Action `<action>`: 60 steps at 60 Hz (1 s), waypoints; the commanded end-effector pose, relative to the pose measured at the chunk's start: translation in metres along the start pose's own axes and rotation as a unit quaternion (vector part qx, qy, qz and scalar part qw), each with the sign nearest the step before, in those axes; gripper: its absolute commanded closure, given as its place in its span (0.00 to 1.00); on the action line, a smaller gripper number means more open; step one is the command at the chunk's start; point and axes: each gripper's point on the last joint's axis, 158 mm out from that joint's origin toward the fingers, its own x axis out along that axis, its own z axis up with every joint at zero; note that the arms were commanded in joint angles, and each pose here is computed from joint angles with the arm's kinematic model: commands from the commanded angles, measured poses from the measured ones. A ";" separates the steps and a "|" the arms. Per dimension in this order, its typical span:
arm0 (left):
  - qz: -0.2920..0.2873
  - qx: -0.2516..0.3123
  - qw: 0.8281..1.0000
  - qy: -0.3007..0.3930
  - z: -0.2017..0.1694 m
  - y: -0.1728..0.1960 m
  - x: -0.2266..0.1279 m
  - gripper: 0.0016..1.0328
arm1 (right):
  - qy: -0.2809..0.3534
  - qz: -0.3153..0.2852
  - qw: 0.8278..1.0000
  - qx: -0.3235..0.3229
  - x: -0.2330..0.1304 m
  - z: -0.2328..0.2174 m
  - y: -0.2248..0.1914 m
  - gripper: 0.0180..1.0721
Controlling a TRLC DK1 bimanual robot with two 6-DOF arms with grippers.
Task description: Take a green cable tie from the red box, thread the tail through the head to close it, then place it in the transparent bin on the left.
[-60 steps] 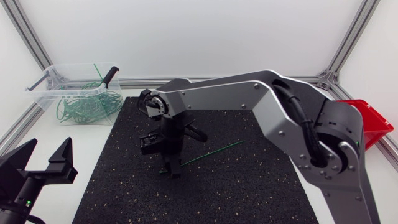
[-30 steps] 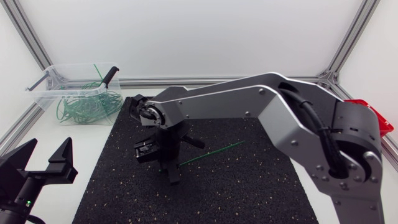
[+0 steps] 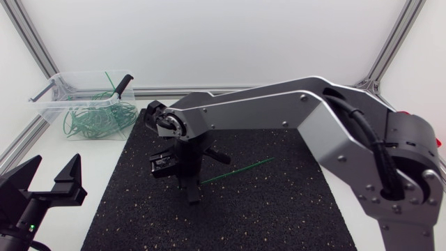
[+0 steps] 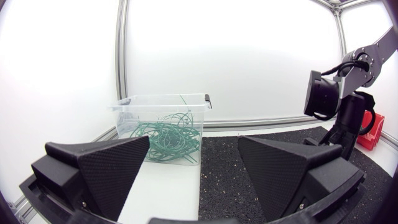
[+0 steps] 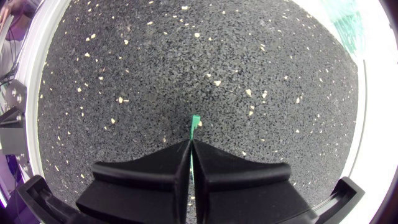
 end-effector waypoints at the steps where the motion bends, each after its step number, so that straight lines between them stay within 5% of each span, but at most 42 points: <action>1: 0.003 -0.010 1.000 0.024 -0.022 0.001 0.001 0.04 | -0.025 -0.020 0.999 0.020 -0.026 0.007 -0.011 0.94; 17: 0.001 -0.010 1.000 0.002 -0.012 0.000 0.002 0.04 | -0.068 -0.038 0.996 0.046 -0.076 0.012 -0.017 0.94; 43: -0.058 -0.011 0.998 0.019 0.052 -0.027 -0.004 0.06 | -0.216 -0.067 0.963 0.147 -0.214 0.008 -0.012 0.95; 60: -0.198 -0.073 0.973 0.097 0.077 -0.082 -0.007 0.12 | -0.316 -0.053 0.927 0.196 -0.282 -0.001 0.005 0.95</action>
